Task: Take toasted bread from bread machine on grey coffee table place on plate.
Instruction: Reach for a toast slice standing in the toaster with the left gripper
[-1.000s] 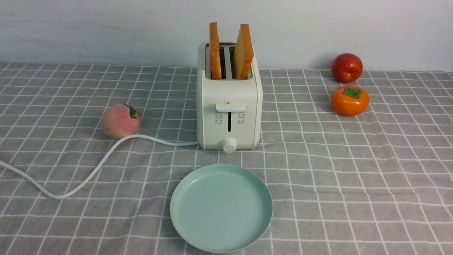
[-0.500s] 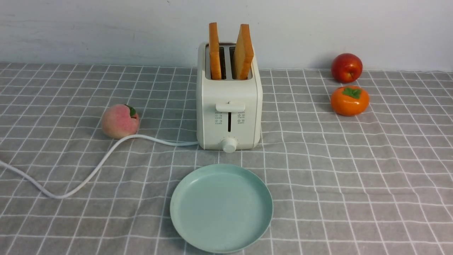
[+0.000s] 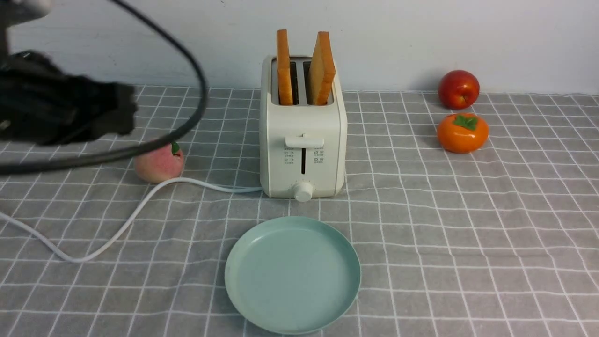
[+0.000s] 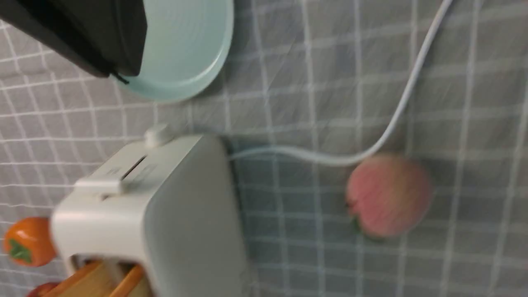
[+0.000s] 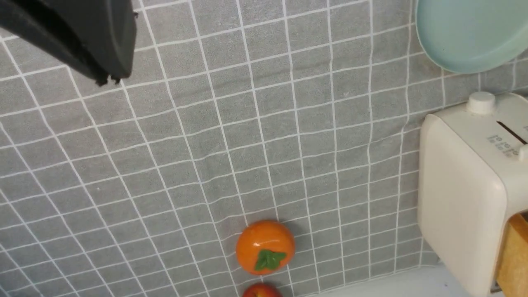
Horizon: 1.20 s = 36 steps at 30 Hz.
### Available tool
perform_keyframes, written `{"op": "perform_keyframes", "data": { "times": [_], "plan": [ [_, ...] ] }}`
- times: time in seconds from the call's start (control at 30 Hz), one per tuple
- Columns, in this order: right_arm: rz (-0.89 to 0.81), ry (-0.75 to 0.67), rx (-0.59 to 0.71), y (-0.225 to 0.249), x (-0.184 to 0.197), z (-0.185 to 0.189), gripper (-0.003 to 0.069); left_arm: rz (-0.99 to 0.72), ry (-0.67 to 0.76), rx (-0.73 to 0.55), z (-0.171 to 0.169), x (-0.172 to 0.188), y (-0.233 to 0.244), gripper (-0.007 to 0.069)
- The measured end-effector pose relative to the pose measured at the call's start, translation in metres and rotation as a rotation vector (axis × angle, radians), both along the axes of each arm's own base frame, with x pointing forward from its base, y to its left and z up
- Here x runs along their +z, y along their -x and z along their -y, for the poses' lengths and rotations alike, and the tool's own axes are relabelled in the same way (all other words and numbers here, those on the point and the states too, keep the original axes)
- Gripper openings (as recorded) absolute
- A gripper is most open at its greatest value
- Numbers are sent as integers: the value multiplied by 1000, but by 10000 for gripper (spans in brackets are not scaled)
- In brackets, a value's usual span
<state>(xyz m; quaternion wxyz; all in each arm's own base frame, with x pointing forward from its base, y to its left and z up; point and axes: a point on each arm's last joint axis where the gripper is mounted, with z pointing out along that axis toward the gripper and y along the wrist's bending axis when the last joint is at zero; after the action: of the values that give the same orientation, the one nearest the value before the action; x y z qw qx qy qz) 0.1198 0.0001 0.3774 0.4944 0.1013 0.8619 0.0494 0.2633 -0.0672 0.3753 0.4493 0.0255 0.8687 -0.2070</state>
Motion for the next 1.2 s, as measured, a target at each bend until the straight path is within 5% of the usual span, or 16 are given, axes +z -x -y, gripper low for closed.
{"op": "perform_keyframes", "data": {
  "times": [0.43,0.57,0.77,0.87,1.07,1.13,1.2],
  "plan": [
    [-19,-37,13,1,-1,-3,-6,182,-39,-151,89,-22,-108,12],
    [-20,-46,15,1,-1,-3,-1,225,-60,-165,110,-36,-131,160],
    [-20,-46,15,1,-1,-3,2,287,-50,-44,117,-70,-162,542],
    [-20,-45,15,1,-1,-3,4,297,-57,-3,118,-86,-173,624],
    [-24,-45,15,1,-2,-3,9,299,-78,46,118,-114,-186,575],
    [-29,-45,15,1,-2,-3,13,315,-86,66,117,-119,-190,484],
    [-37,-45,15,2,-3,-3,15,338,-87,88,116,-119,-192,308]
  ]
}}
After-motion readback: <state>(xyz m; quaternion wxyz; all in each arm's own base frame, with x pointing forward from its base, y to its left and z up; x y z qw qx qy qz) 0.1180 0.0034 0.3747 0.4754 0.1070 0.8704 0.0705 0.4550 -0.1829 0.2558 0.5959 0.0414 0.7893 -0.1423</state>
